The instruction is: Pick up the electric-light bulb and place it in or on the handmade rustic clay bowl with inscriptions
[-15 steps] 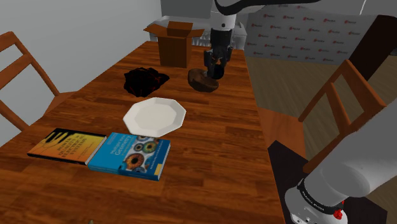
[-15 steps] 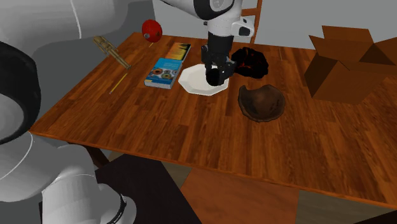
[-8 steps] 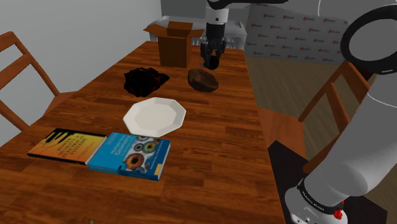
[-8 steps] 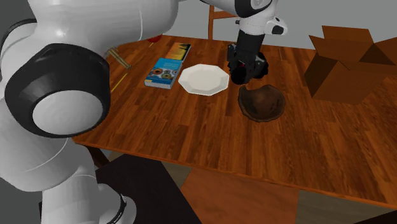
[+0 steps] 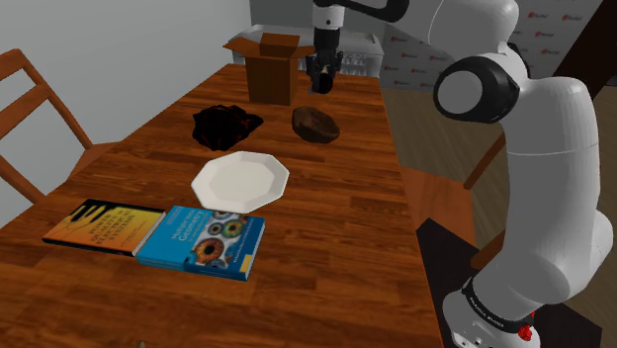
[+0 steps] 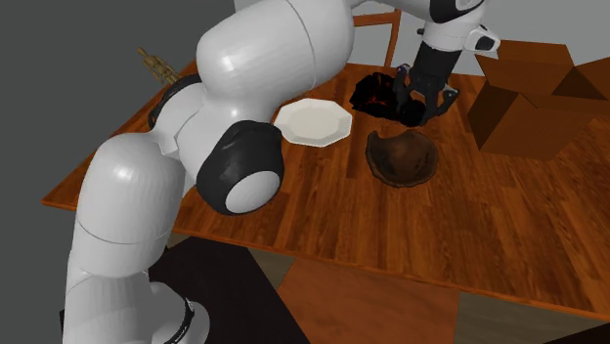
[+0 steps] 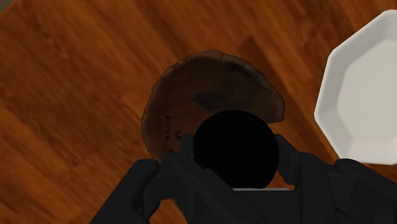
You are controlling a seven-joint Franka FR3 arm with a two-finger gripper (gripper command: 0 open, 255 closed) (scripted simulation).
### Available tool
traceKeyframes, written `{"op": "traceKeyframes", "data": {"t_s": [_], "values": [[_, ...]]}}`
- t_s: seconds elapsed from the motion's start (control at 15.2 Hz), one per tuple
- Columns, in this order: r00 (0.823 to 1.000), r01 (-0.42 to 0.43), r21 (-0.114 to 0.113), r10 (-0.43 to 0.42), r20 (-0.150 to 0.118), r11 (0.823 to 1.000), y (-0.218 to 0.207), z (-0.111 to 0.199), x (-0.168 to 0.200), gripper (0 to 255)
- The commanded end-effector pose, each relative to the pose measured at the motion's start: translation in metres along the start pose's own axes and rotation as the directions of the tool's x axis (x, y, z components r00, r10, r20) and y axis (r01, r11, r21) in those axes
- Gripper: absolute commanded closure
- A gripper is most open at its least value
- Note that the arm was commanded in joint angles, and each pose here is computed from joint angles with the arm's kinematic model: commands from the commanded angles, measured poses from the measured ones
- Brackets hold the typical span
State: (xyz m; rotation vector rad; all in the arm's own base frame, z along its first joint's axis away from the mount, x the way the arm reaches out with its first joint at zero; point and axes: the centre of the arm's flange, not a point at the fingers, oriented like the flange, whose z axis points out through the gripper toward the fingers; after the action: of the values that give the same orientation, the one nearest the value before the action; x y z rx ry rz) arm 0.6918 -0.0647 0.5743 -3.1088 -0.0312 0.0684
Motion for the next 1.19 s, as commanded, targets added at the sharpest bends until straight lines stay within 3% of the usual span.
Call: {"op": "traceKeyframes", "data": {"t_s": [0.0,0.86,1.12], "values": [[1.0,0.0,0.0,0.0,-0.001,1.0,0.003,0.007,0.006,255],[1.0,0.0,0.0,0.0,-0.001,1.0,0.005,0.076,0.009,255],[1.0,0.0,0.0,0.0,-0.001,1.0,0.005,0.076,0.009,255]]}}
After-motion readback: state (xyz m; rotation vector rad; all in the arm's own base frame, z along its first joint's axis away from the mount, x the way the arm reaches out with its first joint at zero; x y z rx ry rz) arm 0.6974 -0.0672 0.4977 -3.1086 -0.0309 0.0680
